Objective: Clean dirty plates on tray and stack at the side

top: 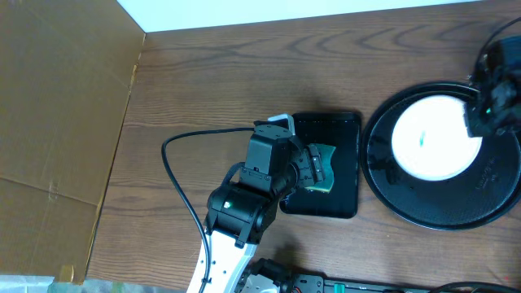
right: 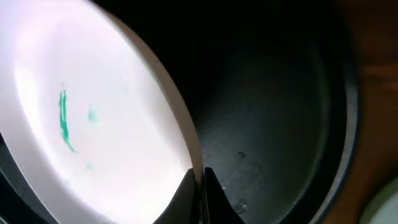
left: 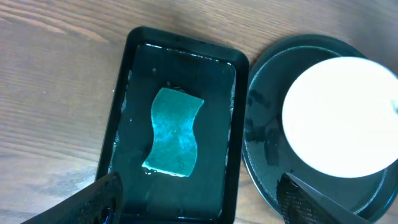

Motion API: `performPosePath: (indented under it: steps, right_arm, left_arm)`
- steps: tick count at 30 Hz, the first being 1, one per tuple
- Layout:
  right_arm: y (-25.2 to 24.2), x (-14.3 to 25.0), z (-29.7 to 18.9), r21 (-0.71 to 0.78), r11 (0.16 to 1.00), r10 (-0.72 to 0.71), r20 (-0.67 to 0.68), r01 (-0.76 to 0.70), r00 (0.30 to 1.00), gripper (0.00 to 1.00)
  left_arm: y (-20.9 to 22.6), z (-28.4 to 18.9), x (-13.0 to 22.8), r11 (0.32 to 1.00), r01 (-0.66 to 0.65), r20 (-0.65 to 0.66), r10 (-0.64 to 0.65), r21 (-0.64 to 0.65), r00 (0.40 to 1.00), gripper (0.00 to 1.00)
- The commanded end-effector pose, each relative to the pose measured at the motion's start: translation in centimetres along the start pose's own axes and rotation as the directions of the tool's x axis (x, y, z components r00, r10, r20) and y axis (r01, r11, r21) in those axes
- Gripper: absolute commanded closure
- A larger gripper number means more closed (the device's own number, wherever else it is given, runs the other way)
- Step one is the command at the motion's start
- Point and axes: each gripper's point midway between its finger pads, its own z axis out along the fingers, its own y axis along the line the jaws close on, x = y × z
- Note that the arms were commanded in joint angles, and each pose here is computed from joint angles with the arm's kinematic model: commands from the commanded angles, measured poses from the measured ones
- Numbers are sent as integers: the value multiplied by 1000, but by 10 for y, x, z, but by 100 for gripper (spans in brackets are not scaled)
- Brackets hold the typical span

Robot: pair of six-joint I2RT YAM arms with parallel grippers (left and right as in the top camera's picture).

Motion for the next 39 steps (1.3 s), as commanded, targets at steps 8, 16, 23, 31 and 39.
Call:
performPosePath:
  steps: [8,16,23,31,39]
  right_arm:
    - [-1,30,68,7,999,-46,-51,46,998,70]
    - [9,4,9,-33,999,-35,96,38,995,65]
    - [26,10,-69,-103,992,-47,252,75,967,64]
    - [38,28,-95,-176,981,-29,263,78,964,60]
    - [35,51,-88,-171,984,-27,167,55,986,61]
  left_arm:
    - [-3,-4,-6,1000,-13,15,13,12,1000,20]
    - [-8,-3,-8,999,11,17,-12,38,1000,20]
    - [12,41,7,990,-109,-118,97,-94,988,21]
    - [30,136,46,966,-167,-396,78,-197,915,33]
    - [49,189,75,956,-100,-487,-50,-277,872,48]
